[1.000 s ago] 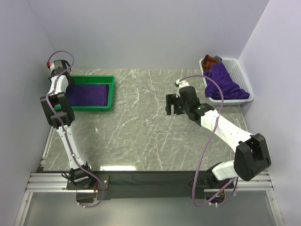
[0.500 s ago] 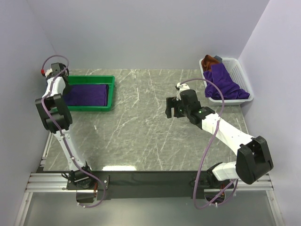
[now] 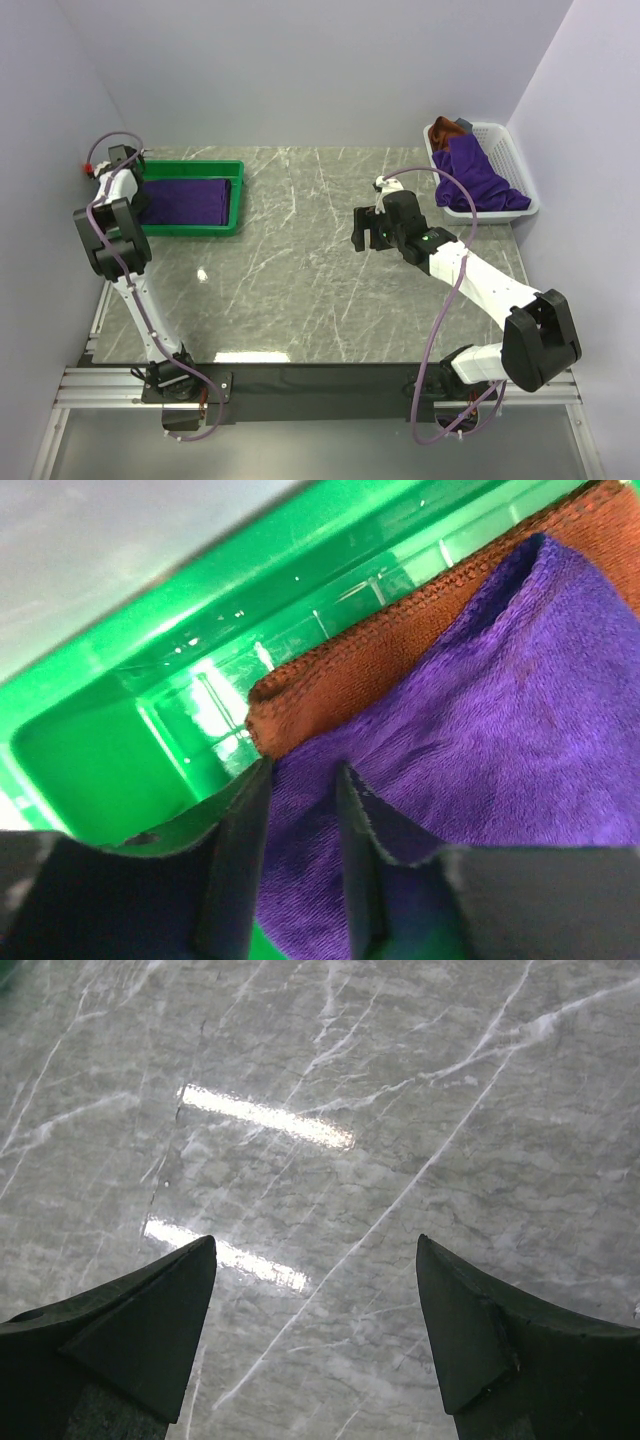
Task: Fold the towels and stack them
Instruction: Neatly place the folded towel into the bin
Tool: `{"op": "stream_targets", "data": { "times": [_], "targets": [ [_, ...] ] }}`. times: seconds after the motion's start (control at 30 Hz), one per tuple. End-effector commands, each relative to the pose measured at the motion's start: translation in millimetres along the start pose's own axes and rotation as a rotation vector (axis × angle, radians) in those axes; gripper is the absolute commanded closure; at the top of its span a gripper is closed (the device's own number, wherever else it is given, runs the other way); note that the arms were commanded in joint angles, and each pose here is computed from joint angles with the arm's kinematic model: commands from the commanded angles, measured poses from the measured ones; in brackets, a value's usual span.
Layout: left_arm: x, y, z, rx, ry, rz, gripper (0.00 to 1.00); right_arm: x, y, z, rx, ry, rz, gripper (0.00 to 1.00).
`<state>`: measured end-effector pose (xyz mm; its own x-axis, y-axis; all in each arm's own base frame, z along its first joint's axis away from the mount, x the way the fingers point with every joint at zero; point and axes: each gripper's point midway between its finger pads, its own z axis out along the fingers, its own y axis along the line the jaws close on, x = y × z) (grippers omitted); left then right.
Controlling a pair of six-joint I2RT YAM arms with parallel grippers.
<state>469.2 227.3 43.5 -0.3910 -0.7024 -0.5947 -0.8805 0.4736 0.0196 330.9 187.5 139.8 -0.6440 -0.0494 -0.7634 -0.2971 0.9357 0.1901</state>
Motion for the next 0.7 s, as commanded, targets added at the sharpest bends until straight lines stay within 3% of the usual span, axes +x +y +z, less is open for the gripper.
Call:
{"op": "stream_targets", "data": {
  "times": [0.0,0.07,0.2,0.47,0.67],
  "targets": [
    [5.7,-0.3,6.1,-0.005,0.013,-0.014,0.68,-17.6,8.0,-7.7,-0.028,-0.07,0.003,0.13],
    [5.7,1.2,7.3,-0.011,0.013,-0.011,0.74,-17.7,7.7,-7.7,-0.027,-0.07,0.003,0.13],
    [-4.3,2.8,1.6,-0.029,-0.009,-0.005,0.99,-18.4,8.1,-8.5,-0.029,-0.073,0.001,0.13],
    [-42.9,17.4,-24.6,-0.096,-0.123,-0.011,0.98,-19.0,8.5,-8.7,-0.029,-0.074,-0.001,0.14],
    [-30.2,30.8,-11.2,-0.176,-0.106,0.018,0.85,-18.3,9.1,-8.1,-0.031,-0.071,-0.005,0.14]
  ]
}}
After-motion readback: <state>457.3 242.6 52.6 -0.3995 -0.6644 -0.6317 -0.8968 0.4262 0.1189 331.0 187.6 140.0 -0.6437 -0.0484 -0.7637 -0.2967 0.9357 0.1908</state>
